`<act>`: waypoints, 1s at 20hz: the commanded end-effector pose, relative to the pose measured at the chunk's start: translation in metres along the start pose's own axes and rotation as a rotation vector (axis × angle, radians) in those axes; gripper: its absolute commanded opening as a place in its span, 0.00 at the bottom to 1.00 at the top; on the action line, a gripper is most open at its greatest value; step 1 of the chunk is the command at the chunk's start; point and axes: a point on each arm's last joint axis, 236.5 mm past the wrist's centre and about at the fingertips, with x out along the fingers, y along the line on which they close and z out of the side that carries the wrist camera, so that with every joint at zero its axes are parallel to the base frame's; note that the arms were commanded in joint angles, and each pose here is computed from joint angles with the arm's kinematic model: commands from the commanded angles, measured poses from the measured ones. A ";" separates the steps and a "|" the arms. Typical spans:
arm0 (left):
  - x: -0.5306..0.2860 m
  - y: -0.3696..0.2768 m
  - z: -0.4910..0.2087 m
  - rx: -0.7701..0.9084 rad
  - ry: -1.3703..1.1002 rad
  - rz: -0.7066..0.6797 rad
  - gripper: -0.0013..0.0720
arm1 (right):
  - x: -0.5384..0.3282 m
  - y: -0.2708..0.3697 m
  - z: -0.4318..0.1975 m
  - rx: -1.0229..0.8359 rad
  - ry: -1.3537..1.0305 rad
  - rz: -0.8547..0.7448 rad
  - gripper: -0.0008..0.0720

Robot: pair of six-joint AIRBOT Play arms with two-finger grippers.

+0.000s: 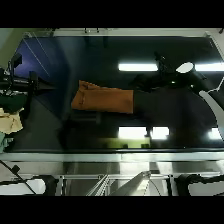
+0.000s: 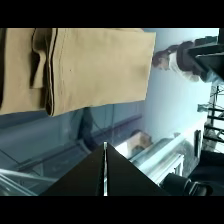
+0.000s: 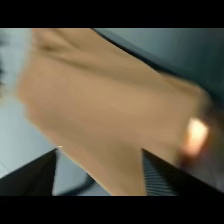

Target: Fold the shirts.

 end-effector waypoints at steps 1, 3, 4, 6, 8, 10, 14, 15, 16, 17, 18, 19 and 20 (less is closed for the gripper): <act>0.000 -0.002 -0.007 0.006 0.026 -0.010 0.04 | 0.005 -0.048 -0.036 0.128 0.102 -0.092 0.85; 0.000 -0.003 -0.010 0.014 0.039 -0.015 0.04 | 0.025 -0.052 -0.045 0.168 0.132 -0.081 0.85; -0.001 -0.002 -0.009 0.014 0.035 -0.014 0.04 | 0.033 -0.054 -0.045 0.195 0.130 -0.069 0.84; -0.001 -0.002 -0.009 0.017 0.036 -0.015 0.04 | 0.045 -0.058 -0.046 0.254 0.129 -0.048 0.84; -0.001 -0.002 -0.009 0.022 0.036 -0.014 0.04 | 0.051 -0.066 -0.051 0.298 0.143 -0.056 0.84; -0.001 -0.002 -0.009 0.029 0.036 -0.015 0.04 | 0.056 -0.067 -0.055 0.308 0.156 -0.057 0.80; -0.001 -0.002 -0.009 0.029 0.034 -0.014 0.04 | 0.076 -0.049 -0.061 0.316 0.162 -0.015 0.80; -0.001 -0.002 -0.009 0.029 0.034 -0.014 0.04 | 0.082 -0.041 -0.060 0.328 0.159 0.012 0.80; -0.001 -0.002 -0.009 0.029 0.034 -0.014 0.04 | 0.087 -0.032 -0.058 0.323 0.150 0.054 0.80; -0.001 -0.002 -0.009 0.029 0.033 -0.014 0.04 | 0.092 -0.022 -0.055 0.333 0.139 0.100 0.80; -0.001 -0.002 -0.009 0.029 0.033 -0.014 0.04 | 0.095 -0.014 -0.052 0.340 0.128 0.136 0.80; -0.001 -0.002 -0.009 0.029 0.033 -0.014 0.04 | 0.098 -0.008 -0.048 0.344 0.116 0.169 0.67; -0.001 -0.002 -0.009 0.029 0.033 -0.014 0.04 | 0.099 -0.003 -0.044 0.331 0.098 0.202 0.39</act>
